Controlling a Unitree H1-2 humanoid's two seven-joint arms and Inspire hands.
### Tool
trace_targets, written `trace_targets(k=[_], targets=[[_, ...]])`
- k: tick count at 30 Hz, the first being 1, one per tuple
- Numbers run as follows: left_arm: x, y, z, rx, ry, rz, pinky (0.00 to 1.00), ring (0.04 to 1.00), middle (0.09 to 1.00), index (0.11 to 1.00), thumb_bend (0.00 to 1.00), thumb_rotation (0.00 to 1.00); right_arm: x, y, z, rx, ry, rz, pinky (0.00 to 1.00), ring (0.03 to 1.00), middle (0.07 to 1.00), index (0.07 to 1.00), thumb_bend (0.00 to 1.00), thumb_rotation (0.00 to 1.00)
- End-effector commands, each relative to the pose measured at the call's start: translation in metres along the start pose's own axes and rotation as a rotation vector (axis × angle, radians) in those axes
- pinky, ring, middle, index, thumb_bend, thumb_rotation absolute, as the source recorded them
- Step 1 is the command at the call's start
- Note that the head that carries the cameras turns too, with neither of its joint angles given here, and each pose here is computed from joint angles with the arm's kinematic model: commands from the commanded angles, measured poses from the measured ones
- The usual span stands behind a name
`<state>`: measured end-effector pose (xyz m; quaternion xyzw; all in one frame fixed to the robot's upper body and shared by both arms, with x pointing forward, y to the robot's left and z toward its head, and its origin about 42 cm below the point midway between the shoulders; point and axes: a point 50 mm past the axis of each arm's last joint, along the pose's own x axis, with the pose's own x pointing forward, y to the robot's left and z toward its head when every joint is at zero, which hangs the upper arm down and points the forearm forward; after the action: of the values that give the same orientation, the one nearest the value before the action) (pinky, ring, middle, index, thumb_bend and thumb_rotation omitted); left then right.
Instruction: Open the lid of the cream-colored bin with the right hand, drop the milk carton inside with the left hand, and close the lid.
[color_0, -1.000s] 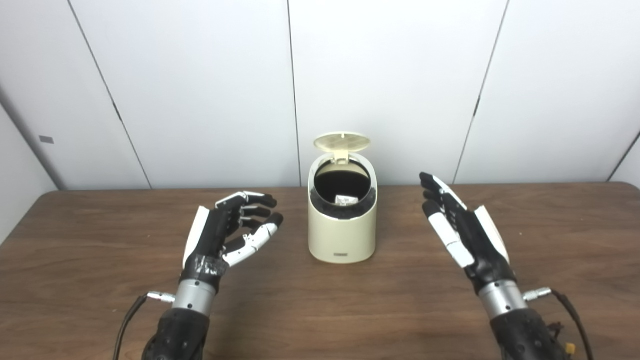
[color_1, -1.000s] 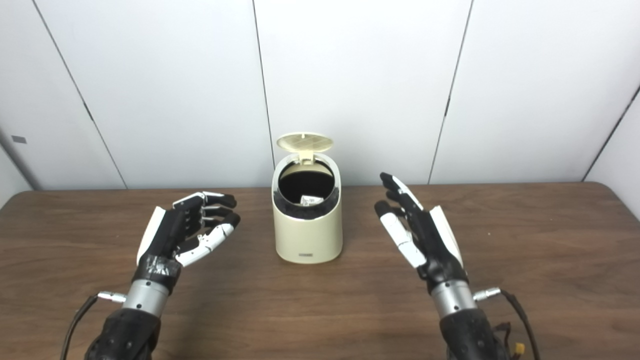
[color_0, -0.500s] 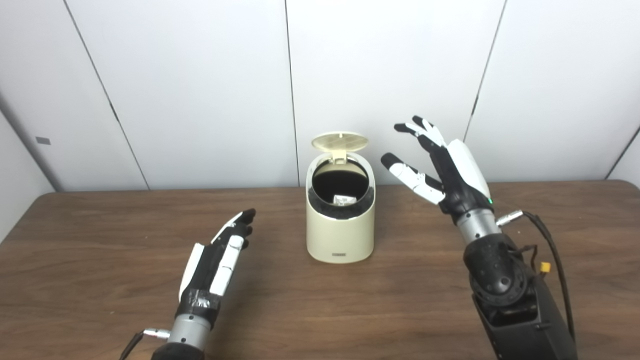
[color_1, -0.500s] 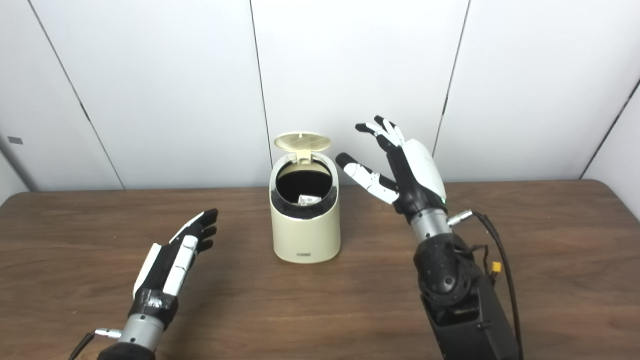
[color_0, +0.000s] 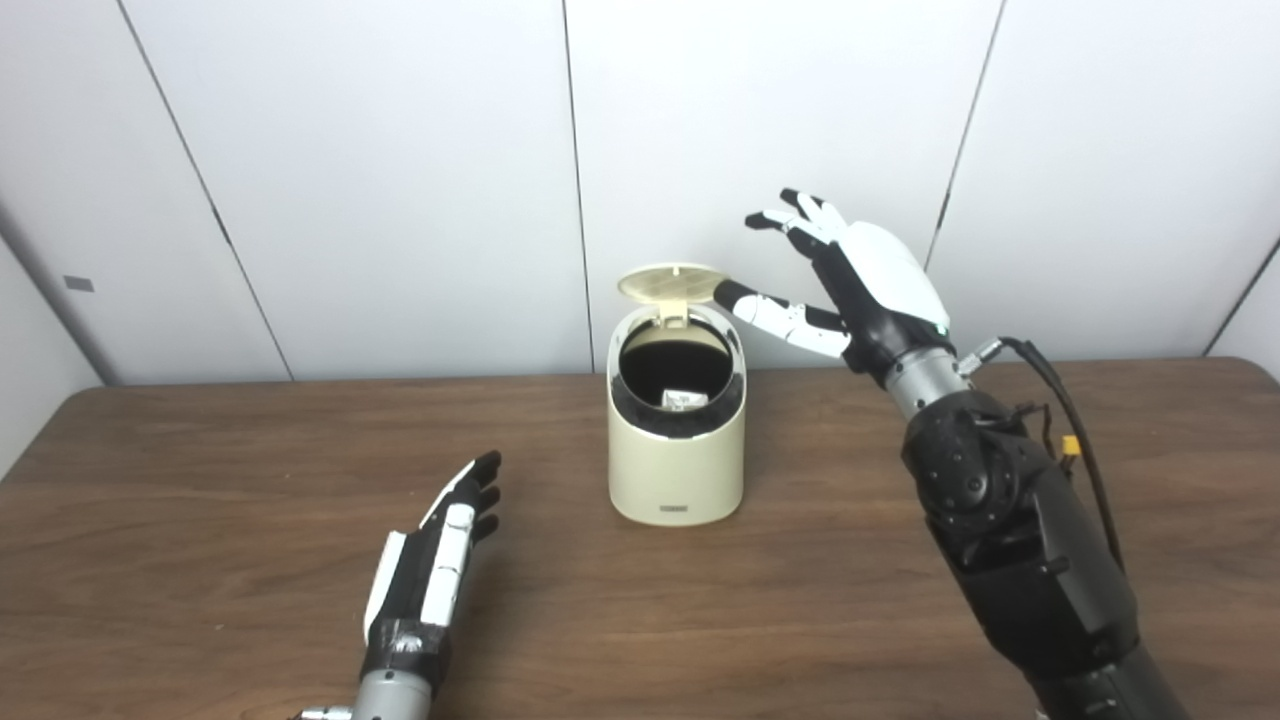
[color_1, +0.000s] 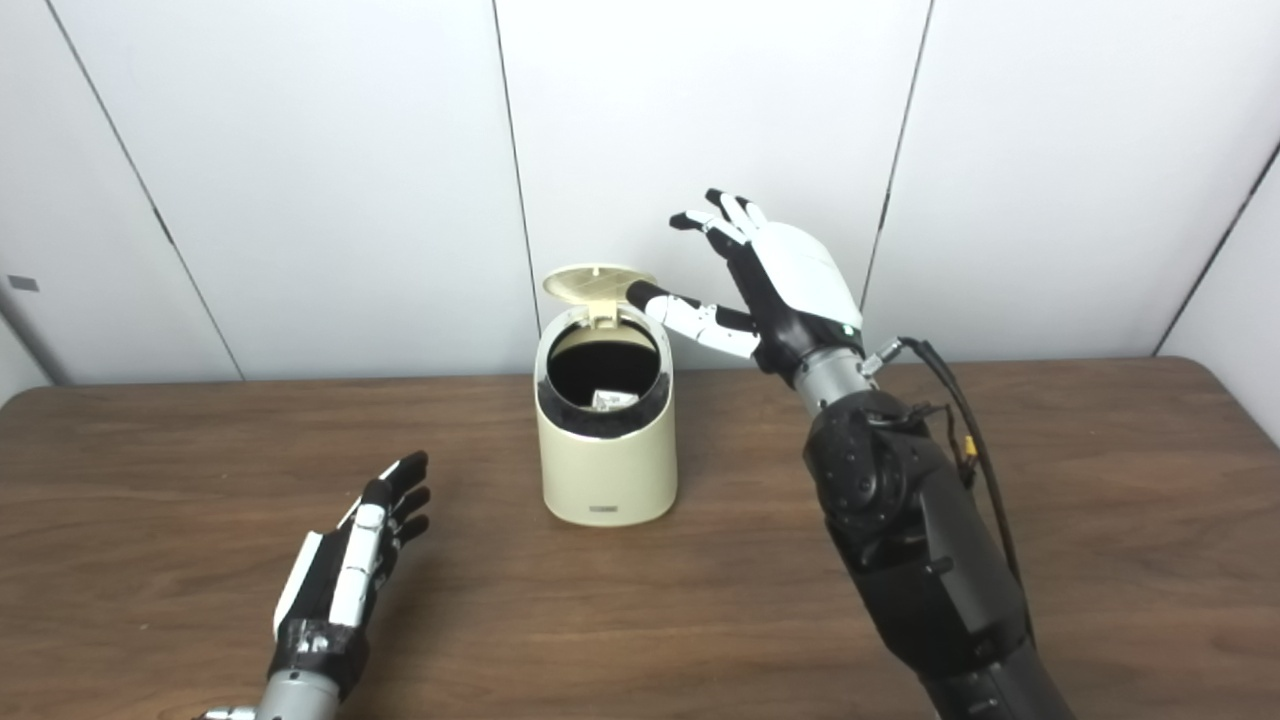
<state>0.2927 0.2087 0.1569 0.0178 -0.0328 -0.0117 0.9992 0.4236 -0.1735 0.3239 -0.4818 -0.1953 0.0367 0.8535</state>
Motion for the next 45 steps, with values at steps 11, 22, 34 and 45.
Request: trace_targets(k=[11,22,34,45], targets=[[0.006,0.001,0.01,-0.006,-0.074,0.021,0.93,0.922,0.928,0.931,0.58,1.0,0.003,0.002,0.03,-0.063,-0.103,0.027,0.97,1.0,0.978,0.764,0.57,0.92],[0.009,-0.005,0.01,0.032,-0.105,0.014,0.91,0.909,0.917,0.943,0.55,1.0,-0.021,0.011,0.019,-0.071,-0.106,0.039,0.93,1.0,0.96,0.758,0.52,0.86],[0.012,-0.009,0.011,0.042,-0.105,0.019,0.88,0.895,0.91,0.95,0.56,0.97,-0.042,0.029,0.017,-0.064,-0.088,0.085,1.0,1.0,0.964,0.743,0.5,0.82],[0.011,-0.009,0.012,0.043,-0.103,0.028,0.89,0.895,0.908,0.974,0.58,0.94,-0.047,0.053,0.024,-0.109,-0.108,0.134,1.0,1.0,0.985,0.752,0.52,0.85]])
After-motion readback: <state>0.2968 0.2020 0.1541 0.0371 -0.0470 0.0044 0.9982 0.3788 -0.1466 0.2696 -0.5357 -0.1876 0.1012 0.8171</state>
